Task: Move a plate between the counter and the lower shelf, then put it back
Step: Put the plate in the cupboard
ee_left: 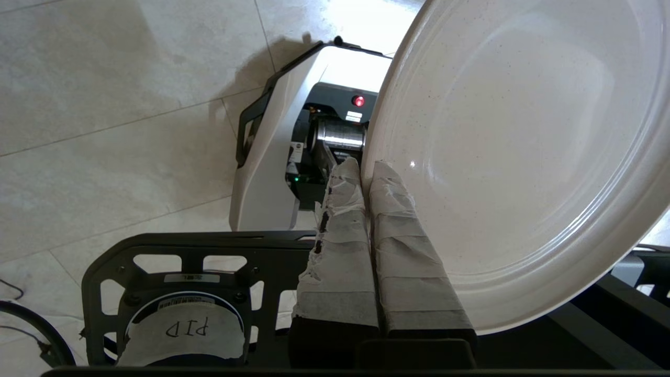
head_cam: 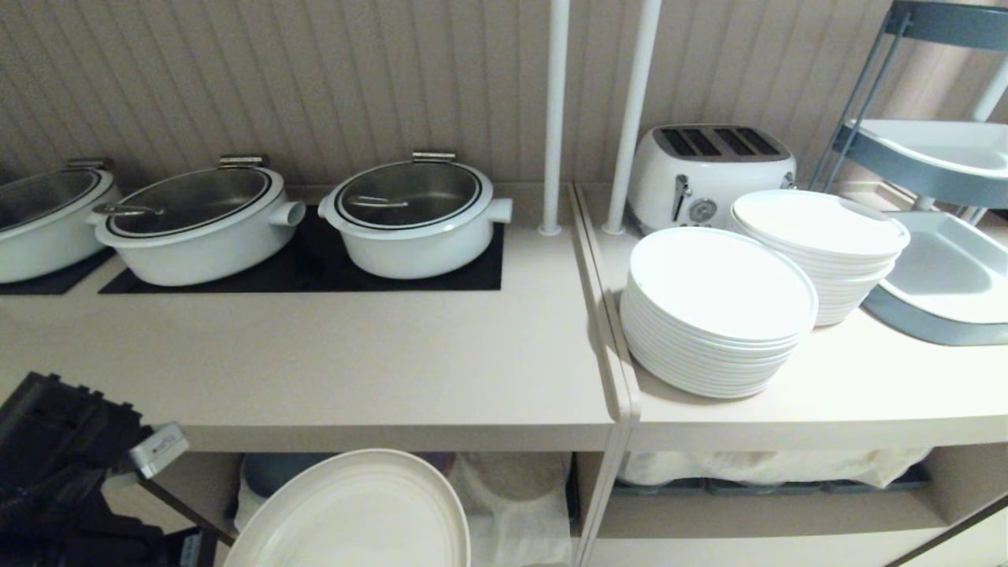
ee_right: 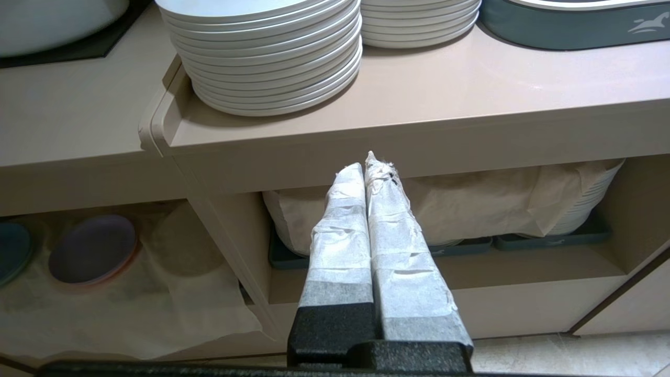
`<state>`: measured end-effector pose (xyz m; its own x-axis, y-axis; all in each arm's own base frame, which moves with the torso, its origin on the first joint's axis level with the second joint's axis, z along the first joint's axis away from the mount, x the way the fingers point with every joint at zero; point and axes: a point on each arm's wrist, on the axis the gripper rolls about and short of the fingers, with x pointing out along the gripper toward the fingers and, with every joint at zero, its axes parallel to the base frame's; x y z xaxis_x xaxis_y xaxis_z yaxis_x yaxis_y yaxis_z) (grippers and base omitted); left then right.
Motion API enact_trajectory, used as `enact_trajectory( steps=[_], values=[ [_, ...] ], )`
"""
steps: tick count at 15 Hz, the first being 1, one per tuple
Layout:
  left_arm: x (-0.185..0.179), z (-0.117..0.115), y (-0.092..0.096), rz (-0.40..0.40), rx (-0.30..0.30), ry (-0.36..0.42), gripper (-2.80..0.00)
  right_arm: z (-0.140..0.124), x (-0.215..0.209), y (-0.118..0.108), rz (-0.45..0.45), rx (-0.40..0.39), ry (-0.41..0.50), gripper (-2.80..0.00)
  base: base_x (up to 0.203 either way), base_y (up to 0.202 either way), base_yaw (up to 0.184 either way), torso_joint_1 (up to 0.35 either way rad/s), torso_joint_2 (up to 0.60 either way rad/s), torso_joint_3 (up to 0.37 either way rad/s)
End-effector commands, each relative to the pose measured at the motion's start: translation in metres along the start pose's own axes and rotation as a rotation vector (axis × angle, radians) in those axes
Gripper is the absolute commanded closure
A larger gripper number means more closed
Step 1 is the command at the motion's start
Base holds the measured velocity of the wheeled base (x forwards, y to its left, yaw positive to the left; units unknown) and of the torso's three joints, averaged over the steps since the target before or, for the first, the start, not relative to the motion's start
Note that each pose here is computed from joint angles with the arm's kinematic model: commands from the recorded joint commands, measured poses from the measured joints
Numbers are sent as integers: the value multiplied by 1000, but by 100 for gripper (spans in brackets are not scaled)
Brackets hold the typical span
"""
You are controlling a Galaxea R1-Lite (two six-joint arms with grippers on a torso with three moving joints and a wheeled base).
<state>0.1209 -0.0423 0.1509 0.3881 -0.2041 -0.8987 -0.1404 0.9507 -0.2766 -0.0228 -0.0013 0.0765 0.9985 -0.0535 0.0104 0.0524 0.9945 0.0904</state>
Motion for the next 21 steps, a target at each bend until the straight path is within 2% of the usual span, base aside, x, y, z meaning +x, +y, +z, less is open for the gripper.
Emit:
enact_trajectory(
  steps=[1, 21],
  values=[
    [0, 0, 0, 2, -4, 5, 0, 0, 0, 0, 0, 1, 0, 0, 0, 0, 0, 0, 0, 0],
    [-2, -1, 0, -27, -3, -8, 0, 0, 0, 0, 0, 1, 0, 0, 0, 0, 0, 0, 0, 0]
  ],
)
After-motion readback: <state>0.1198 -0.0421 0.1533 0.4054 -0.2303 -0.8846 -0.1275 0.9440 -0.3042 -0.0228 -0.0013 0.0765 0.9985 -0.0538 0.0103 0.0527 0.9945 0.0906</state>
